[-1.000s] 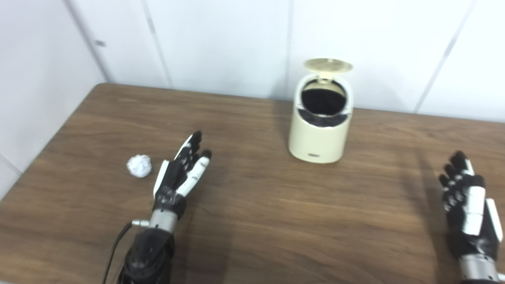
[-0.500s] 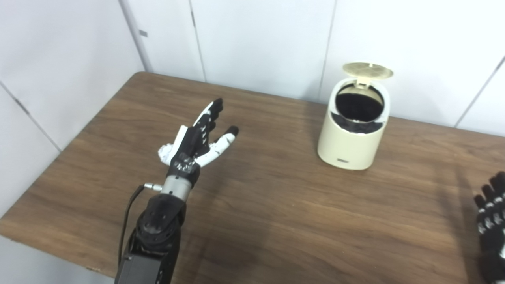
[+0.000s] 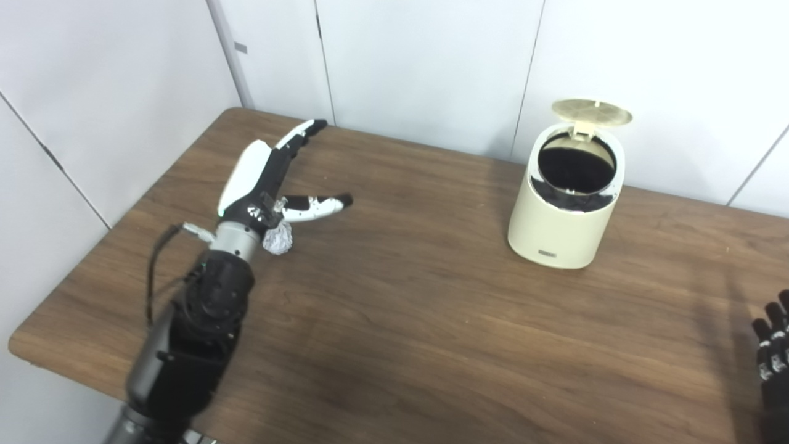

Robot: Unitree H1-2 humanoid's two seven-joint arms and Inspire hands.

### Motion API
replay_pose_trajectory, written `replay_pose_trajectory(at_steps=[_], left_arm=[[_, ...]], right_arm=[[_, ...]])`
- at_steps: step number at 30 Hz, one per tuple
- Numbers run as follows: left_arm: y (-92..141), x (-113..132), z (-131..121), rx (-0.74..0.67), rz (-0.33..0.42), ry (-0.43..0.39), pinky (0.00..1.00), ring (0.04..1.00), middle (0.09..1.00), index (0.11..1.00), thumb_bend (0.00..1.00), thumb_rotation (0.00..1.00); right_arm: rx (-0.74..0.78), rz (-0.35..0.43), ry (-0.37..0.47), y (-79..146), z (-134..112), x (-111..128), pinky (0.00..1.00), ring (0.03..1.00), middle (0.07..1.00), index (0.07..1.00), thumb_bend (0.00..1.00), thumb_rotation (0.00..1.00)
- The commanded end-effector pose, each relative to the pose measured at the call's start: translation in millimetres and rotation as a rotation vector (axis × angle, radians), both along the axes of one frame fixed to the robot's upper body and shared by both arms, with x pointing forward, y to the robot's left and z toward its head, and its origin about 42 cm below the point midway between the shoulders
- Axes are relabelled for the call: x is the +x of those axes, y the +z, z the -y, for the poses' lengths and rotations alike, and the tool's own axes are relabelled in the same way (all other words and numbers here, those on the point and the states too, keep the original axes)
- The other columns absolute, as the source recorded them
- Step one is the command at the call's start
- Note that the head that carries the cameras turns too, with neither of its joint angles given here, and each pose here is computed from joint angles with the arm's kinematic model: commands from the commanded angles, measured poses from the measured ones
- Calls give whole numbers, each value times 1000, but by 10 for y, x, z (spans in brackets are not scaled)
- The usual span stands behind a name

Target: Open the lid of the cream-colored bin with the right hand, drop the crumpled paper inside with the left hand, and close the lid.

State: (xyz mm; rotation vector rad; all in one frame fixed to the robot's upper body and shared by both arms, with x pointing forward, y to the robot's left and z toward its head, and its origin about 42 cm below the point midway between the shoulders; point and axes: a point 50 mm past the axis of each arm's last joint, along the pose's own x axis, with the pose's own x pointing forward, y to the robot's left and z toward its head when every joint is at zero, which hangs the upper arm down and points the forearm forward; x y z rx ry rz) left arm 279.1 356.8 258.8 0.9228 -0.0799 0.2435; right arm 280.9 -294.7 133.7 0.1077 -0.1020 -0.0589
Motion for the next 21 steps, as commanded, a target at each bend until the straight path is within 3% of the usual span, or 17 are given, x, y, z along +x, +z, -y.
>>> replay_pose_trajectory(at_steps=[1,4,13,16,21], left_arm=[[170,40,-30,93,40,21,771,884,910,895,885,178],[157,55,-91,179,-17,43,772,906,924,911,904,224],[97,45,-244,331,-157,85,896,959,938,918,922,236],[96,35,-277,384,-232,93,855,946,933,908,947,212],[89,42,-293,400,-287,132,799,920,914,880,963,158]], right_arm=[[-3,64,7,172,-21,50,1000,1000,1000,985,440,1000],[-1,53,-1,166,-23,49,1000,1000,1000,970,431,1000],[-14,50,-5,159,-32,40,1000,1000,1000,979,429,1000],[-11,39,-9,161,-50,32,1000,1000,1000,977,408,1000],[-8,43,-1,138,-48,35,1000,1000,1000,985,436,1000]])
